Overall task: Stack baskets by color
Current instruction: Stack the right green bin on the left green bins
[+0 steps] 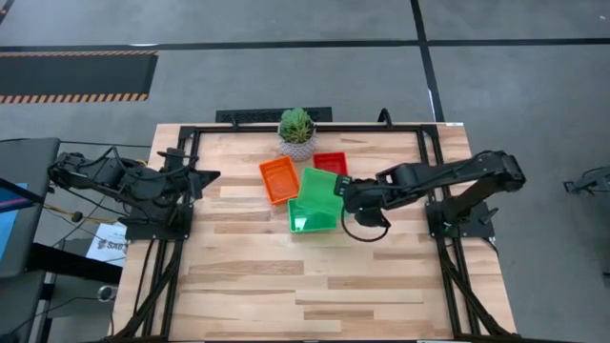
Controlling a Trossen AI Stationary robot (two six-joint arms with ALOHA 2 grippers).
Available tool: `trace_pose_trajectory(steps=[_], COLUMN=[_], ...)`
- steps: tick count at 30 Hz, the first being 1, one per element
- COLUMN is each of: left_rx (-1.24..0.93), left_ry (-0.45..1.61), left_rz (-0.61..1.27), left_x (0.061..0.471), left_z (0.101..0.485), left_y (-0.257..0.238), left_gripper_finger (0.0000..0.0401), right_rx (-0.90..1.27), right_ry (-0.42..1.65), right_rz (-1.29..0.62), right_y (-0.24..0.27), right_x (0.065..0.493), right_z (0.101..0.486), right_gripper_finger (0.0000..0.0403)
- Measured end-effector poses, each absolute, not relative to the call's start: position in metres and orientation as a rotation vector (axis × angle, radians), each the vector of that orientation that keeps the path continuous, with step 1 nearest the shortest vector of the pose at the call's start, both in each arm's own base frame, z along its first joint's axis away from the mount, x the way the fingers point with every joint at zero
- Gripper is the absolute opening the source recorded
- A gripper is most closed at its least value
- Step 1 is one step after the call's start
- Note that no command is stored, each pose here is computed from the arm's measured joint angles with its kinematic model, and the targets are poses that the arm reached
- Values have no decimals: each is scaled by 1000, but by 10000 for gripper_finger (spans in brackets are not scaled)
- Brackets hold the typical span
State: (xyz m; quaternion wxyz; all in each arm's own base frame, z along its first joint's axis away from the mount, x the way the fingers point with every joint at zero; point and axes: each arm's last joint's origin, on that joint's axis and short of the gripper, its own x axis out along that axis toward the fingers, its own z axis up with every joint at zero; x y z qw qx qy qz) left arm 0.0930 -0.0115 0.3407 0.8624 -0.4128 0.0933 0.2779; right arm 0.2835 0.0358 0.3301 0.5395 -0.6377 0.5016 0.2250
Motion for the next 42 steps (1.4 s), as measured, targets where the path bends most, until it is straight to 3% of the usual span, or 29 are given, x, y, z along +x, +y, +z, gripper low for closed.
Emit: trace_pose_trajectory(steps=[7,13,20,42], left_rx=[-845,-841,-836,-831], left_ry=[181,178,182,163], left_rz=[620,627,630,675], left_x=[92,92,91,90], left_z=[340,340,339,338], left_y=[-10,-10,-10,-8], left_gripper_finger=[0,0,0,0], right_rx=[-1657,-1697,-1723,-1695], right_ry=[1158,1016,1000,899], right_rz=[614,576,643,743], right_y=[32,27,14,2], right_x=[292,305,304,301], right_z=[287,273,253,229], right_gripper_finger=[2,2,2,10])
